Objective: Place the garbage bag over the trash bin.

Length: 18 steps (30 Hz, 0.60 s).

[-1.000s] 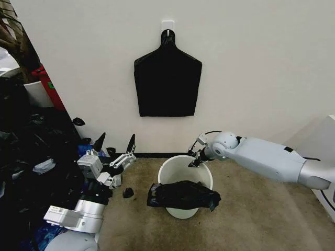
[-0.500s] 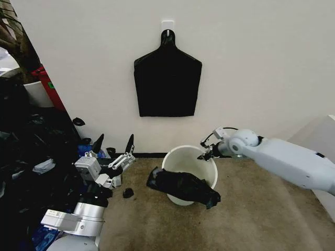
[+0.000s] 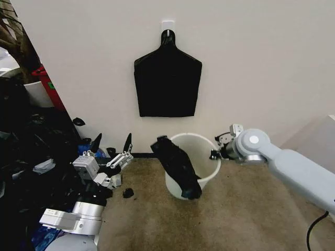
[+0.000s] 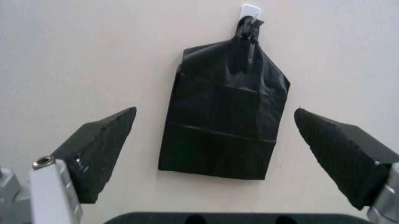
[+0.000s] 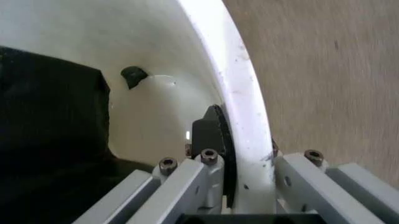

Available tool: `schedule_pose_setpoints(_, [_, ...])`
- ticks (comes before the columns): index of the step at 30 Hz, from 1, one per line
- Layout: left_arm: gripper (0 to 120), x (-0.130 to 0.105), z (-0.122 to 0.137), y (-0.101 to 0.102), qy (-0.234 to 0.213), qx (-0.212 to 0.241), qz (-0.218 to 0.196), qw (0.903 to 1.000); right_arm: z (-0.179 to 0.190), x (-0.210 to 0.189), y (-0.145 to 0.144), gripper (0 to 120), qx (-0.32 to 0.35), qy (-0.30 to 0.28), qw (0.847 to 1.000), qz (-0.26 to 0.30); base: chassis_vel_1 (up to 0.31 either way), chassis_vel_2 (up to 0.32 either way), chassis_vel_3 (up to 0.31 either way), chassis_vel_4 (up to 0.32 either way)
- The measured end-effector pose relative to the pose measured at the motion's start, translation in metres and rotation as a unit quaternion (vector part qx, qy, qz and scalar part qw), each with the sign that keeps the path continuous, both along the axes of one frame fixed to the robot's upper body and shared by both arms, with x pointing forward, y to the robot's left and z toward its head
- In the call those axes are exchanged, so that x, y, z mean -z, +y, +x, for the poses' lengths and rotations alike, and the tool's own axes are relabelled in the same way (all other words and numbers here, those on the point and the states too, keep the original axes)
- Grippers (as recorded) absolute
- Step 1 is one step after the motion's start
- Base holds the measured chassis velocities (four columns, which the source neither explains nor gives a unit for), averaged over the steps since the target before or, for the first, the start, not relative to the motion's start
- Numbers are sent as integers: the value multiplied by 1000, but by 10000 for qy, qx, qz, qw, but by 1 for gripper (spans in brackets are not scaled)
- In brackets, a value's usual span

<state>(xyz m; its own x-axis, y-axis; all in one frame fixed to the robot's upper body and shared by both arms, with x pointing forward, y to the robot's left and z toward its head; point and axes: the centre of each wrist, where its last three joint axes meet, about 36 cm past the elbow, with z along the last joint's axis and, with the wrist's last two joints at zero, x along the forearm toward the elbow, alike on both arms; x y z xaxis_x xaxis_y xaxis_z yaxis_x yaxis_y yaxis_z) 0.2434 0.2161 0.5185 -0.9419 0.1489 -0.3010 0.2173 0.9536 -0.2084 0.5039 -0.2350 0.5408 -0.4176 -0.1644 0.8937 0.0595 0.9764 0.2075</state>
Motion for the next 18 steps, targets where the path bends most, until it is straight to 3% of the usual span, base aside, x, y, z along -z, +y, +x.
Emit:
schedule_pose_setpoints(8, [100,7,2,-2,40,-59,-45,10000,-33,24,33,0,1413,15,9899,-75,0,0,0,0])
schedule_pose_setpoints(18, [100,13,4,1,80,-314,-91,9994,-59,63,41,0,1759,102,9843,62,0,0,0,0])
